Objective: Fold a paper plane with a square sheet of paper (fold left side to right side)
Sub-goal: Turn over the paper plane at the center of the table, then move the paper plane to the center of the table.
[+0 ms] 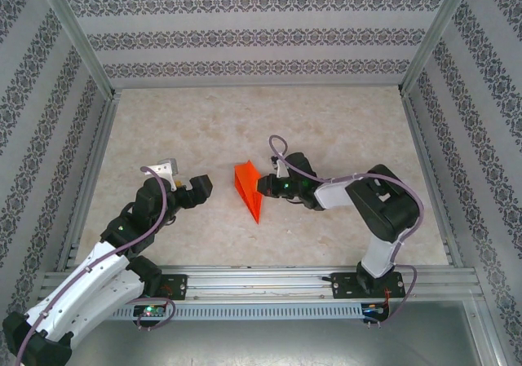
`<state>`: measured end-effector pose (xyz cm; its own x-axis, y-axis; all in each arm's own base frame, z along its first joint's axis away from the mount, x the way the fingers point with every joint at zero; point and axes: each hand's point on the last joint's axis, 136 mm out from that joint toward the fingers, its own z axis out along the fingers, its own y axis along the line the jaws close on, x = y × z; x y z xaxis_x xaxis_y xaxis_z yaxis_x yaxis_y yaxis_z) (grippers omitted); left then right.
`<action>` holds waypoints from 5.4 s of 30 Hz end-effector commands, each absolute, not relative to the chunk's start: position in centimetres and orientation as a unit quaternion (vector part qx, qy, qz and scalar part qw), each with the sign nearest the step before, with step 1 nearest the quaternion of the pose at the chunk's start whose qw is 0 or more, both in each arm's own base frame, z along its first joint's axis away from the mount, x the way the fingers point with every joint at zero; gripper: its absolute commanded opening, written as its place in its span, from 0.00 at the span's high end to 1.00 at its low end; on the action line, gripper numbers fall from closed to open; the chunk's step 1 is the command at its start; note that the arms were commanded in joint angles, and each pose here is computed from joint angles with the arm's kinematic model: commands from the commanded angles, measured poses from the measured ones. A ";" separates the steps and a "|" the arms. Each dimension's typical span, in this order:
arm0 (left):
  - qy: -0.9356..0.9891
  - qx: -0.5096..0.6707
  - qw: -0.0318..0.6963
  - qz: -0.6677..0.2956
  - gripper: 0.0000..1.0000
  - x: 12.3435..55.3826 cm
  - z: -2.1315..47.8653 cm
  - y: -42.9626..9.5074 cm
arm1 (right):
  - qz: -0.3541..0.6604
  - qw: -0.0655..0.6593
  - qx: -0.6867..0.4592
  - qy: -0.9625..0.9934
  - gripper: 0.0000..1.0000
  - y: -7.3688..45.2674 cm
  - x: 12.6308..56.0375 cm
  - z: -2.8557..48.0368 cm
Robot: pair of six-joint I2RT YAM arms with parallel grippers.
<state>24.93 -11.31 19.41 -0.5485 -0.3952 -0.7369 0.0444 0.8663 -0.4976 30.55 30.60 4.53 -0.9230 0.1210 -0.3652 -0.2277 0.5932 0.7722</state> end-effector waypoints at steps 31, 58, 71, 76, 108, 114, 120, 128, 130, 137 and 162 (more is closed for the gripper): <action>0.854 -0.107 0.446 -0.244 0.03 25.3 18.1 -11.7 | 0.424 0.238 -0.017 0.874 0.66 27.9 31.1 4.4; 0.849 -0.092 0.481 -0.200 0.00 24.5 18.9 -9.6 | 0.219 0.092 -0.098 0.966 0.37 30.2 26.0 7.5; 0.851 -0.087 0.482 -0.192 0.00 24.4 18.6 -9.3 | 0.202 0.074 -0.102 0.971 0.37 31.8 26.7 6.0; 0.851 -0.086 0.482 -0.189 0.00 24.4 18.6 -9.3 | 0.194 0.067 -0.100 0.973 0.41 31.9 26.9 5.4; 0.852 -0.085 0.482 -0.186 0.00 24.4 18.6 -9.1 | 0.152 0.036 -0.104 0.982 0.74 32.3 26.4 2.6; 0.852 -0.085 0.482 -0.187 0.00 24.4 18.6 -9.1 | 0.138 0.033 -0.105 0.984 0.77 32.2 26.3 2.1; 0.852 -0.085 0.481 -0.187 0.00 24.4 18.5 -9.1 | 0.125 0.031 -0.106 0.986 0.79 31.9 26.3 1.7; 0.852 -0.086 0.480 -0.188 0.00 24.4 18.5 -9.1 | 0.115 0.026 -0.105 0.987 0.82 31.7 26.0 1.0; 0.853 -0.086 0.480 -0.187 0.00 24.4 18.5 -9.1 | 0.118 0.032 -0.105 0.987 0.84 31.7 26.2 1.6; 0.851 -0.083 0.485 -0.183 0.00 24.3 19.0 -8.9 | 0.127 0.075 -0.100 0.984 0.87 31.2 28.0 5.7; 0.851 -0.085 0.487 -0.177 0.00 23.0 19.1 -8.0 | 0.063 0.153 -0.010 0.986 1.00 27.0 41.5 5.7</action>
